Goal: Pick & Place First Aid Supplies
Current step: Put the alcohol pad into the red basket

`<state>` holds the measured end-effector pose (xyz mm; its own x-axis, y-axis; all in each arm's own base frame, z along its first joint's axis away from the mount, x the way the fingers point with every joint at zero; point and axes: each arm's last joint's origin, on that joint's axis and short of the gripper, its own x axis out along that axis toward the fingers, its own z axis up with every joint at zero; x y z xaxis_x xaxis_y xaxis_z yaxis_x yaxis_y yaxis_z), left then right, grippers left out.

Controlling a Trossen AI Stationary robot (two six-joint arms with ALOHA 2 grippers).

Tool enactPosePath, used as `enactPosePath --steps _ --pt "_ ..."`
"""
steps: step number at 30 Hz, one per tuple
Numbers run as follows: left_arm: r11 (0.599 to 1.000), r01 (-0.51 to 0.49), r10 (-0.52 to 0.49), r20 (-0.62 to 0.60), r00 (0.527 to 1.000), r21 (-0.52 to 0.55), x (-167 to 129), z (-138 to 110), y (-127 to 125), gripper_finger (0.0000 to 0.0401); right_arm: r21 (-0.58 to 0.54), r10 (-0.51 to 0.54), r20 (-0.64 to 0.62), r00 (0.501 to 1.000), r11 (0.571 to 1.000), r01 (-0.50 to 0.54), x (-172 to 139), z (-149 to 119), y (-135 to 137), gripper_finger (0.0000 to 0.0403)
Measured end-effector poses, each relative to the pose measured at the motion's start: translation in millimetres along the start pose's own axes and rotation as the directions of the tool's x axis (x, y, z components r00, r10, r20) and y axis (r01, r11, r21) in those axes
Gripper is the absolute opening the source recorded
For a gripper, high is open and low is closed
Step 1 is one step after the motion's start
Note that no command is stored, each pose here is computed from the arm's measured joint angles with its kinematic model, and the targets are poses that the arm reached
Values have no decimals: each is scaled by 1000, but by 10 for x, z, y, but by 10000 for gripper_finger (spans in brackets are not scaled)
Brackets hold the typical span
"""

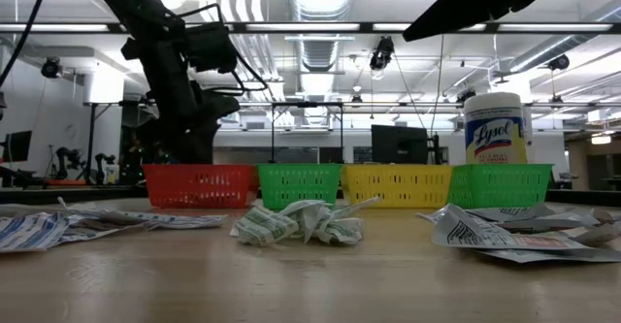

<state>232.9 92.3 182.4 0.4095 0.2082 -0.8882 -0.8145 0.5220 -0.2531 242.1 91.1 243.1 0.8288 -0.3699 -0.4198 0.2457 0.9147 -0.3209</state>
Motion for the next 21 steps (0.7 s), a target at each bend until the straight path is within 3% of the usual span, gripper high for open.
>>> enactPosePath --steps 7,15,21 --pt "999 26 -27 35 999 31 -110 15 0 158 -2 0 0 1000 1000 0 0 0 0 68" --pt "992 119 -126 157 980 48 -496 29 5 161 6 -2 -28 1000 1000 3 0 -34 -3 79" --pt "973 176 -206 223 953 148 -752 -28 -21 161 33 38 -77 996 999 -35 -3 -87 2 87"
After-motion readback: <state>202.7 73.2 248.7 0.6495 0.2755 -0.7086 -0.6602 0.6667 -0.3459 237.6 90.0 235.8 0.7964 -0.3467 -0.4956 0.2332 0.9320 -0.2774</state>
